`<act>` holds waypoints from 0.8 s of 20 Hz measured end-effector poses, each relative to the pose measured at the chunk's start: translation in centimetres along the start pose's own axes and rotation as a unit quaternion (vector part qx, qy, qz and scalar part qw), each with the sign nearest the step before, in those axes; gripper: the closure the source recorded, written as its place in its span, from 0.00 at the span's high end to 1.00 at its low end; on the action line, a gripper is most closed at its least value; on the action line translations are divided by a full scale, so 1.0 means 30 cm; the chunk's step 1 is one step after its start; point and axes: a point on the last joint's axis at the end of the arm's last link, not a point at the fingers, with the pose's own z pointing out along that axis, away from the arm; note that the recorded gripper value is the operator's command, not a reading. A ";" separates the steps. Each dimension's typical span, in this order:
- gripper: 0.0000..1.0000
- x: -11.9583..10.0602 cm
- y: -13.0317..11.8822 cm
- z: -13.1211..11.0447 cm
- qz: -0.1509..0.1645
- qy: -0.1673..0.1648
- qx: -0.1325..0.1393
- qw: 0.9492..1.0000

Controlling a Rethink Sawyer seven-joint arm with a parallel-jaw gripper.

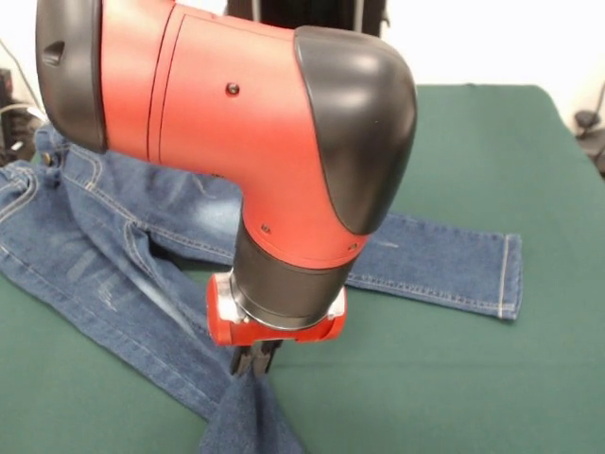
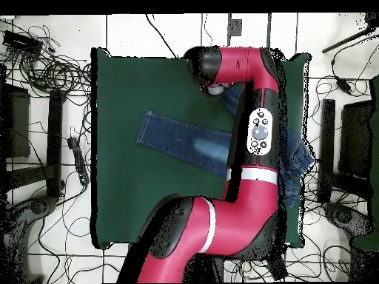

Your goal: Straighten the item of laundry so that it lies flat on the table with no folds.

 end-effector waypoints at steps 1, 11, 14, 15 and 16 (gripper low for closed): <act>0.00 0.000 0.001 -0.005 0.003 -0.001 0.001 1.000; 0.00 -0.002 0.027 -0.043 0.024 0.001 0.010 1.000; 0.00 -0.001 0.038 -0.046 0.025 0.001 0.010 1.000; 0.00 -0.002 0.041 -0.047 0.025 0.001 0.008 1.000; 0.00 -0.002 0.045 -0.048 0.026 0.001 0.006 1.000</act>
